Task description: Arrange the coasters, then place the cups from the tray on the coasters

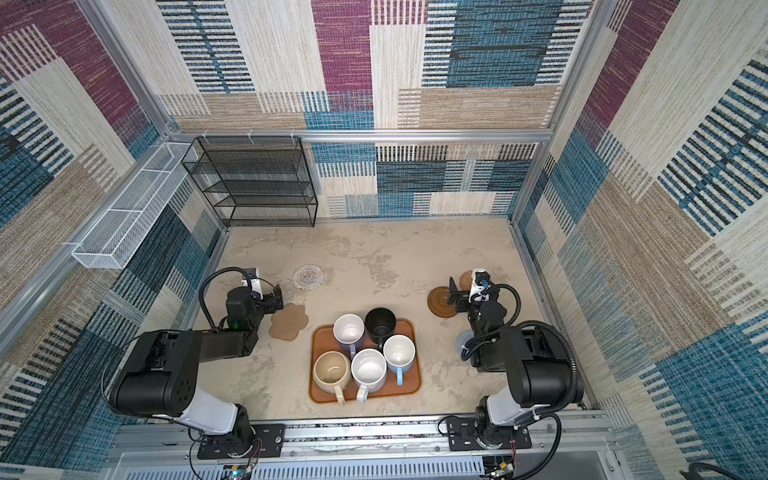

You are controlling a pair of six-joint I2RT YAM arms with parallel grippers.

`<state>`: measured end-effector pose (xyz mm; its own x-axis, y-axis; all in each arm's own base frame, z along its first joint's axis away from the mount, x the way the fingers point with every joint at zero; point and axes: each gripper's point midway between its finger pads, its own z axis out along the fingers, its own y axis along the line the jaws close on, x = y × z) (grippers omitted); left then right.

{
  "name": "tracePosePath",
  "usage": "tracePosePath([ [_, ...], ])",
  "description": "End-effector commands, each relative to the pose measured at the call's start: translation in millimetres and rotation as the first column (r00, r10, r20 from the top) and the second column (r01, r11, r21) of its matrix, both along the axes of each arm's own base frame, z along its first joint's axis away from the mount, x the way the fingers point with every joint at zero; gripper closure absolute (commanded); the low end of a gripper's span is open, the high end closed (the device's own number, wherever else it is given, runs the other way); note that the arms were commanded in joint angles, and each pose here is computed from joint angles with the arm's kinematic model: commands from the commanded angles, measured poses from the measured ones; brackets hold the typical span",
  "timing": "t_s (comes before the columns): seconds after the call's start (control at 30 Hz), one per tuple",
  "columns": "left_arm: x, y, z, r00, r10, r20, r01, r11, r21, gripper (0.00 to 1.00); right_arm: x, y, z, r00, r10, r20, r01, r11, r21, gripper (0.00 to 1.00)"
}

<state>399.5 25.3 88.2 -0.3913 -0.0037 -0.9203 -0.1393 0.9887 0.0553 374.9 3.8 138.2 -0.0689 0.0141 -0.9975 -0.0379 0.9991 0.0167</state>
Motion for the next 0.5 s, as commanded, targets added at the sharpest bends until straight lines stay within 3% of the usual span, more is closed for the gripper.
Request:
tracePosePath([
  [0.0,0.2,-0.4,6.7,0.999,-0.002,0.034,0.003,1.0,-0.013,0.01,1.1,1.9,5.4,1.0,0.012,0.019,-0.012,1.0,-0.004,0.0],
  [0.47,0.7,-0.3,6.3,1.0,-0.002,0.029,0.002,1.0,-0.013,0.01,1.5,2.2,5.6,1.0,0.013,0.019,-0.013,1.0,-0.003,0.0],
])
